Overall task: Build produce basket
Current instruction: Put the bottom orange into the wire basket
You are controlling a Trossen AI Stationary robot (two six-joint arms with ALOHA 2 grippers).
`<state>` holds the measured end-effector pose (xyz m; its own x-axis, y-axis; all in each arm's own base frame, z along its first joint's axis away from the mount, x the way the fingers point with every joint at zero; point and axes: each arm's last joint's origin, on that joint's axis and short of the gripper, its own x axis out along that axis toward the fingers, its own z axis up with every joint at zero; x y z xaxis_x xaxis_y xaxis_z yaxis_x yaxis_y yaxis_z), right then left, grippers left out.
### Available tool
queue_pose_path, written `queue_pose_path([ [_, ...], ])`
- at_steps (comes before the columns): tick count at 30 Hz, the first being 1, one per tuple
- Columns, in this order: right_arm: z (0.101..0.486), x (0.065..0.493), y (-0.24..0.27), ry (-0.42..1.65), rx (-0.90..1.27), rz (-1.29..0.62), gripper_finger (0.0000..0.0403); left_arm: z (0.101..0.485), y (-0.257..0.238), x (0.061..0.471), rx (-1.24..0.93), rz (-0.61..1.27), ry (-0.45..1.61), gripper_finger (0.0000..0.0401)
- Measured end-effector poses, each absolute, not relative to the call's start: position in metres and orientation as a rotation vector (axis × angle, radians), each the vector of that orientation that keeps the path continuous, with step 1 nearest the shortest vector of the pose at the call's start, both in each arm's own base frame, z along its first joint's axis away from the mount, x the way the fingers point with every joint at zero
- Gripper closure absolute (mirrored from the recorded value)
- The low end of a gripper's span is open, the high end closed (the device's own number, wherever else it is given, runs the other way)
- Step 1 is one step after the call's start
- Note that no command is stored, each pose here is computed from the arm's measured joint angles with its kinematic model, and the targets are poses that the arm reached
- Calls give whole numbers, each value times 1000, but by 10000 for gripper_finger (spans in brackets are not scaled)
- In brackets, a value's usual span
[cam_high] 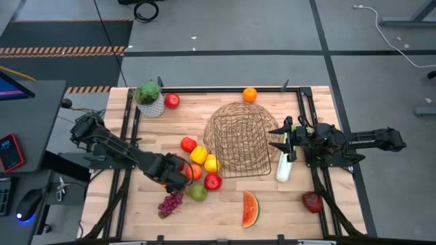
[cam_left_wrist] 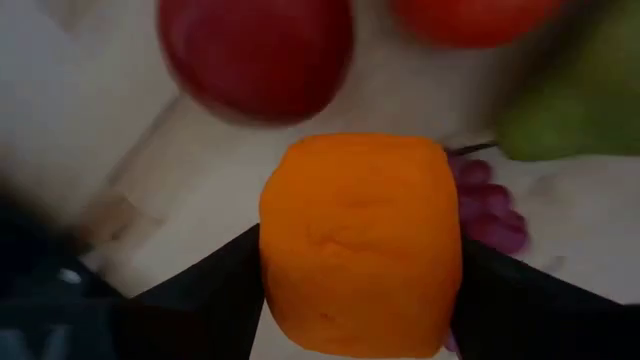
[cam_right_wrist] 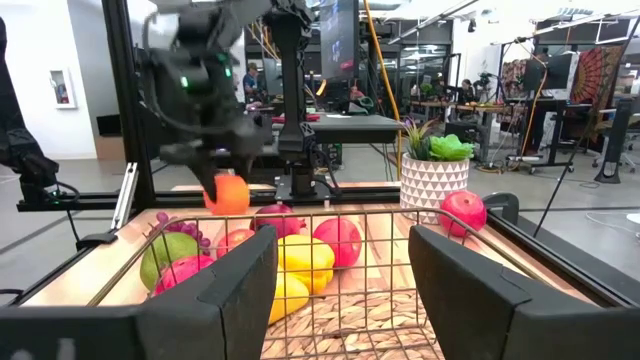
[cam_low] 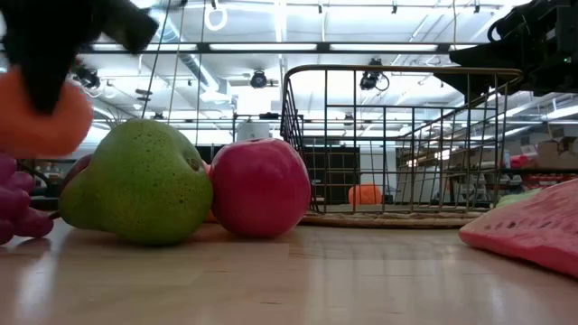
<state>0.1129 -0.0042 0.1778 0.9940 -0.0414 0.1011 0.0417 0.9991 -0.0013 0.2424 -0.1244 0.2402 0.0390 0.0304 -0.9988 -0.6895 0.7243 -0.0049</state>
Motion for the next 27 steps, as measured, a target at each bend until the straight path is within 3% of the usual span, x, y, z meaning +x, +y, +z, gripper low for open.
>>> queue_pose_path([
  [11,178,113,-4,-101,-3,-42,172,311,-111,276,-11,364,1088,135],
  [27,178,113,-4,-101,-3,-41,172,338,-77,321,1367,-140,880,127],
])
